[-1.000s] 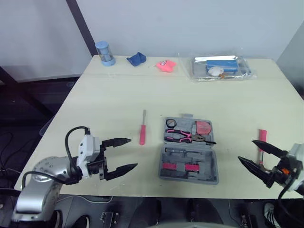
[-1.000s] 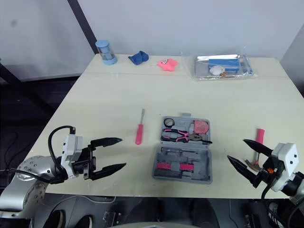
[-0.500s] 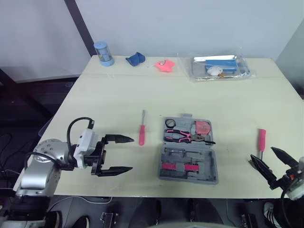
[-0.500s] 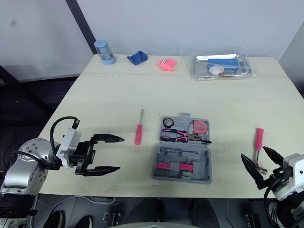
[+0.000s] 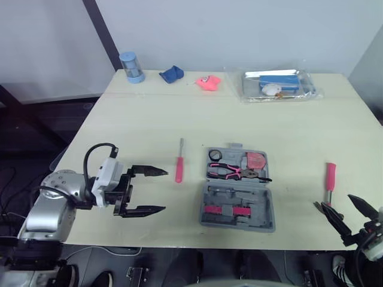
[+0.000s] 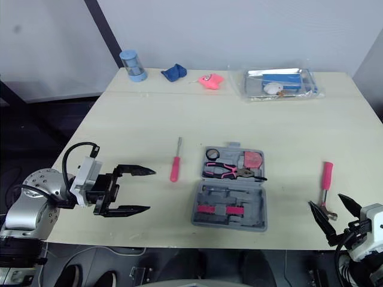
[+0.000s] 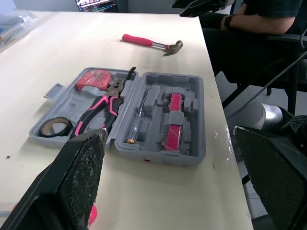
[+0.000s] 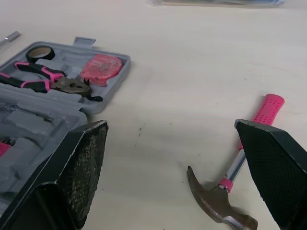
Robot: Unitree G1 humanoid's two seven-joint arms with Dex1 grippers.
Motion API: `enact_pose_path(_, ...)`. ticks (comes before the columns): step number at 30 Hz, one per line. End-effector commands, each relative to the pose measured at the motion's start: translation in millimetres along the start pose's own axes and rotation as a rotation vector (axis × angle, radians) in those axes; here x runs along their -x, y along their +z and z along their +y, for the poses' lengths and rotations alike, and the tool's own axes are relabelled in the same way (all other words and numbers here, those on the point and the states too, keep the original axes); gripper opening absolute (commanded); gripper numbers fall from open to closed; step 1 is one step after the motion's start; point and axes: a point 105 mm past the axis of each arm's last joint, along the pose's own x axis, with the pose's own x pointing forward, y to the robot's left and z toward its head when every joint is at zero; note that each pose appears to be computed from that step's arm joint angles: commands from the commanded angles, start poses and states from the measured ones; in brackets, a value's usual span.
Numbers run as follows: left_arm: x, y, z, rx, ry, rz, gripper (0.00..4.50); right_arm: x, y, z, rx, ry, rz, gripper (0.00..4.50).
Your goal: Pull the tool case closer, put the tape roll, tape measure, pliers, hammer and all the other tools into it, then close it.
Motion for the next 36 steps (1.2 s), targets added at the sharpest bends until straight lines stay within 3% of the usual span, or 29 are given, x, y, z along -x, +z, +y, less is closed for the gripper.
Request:
enact_pose_path(1, 1, 3, -3, -0.034, -0.051, 0.009, 4.50, 4, 2, -4, 0.025, -0.022, -0.018, 4.45)
enact_pose_path(11, 0, 3, -4, -0.053, -0.063, 0.013, 4.50, 5, -10, -15, -0.001, -0.081, -0.008, 4.45)
enact_pose_path(20, -8, 16, -3, -0.098, -0.110, -0.011, 4.50, -12, -16, -32, -0.080, -0.286, 0.017, 4.45)
enact_pose_path(36, -14, 27, -2, -0.140, -0.135, -0.016, 4.50, -52, -49, -49, -0.182, -0.468, 0.250, 4.45)
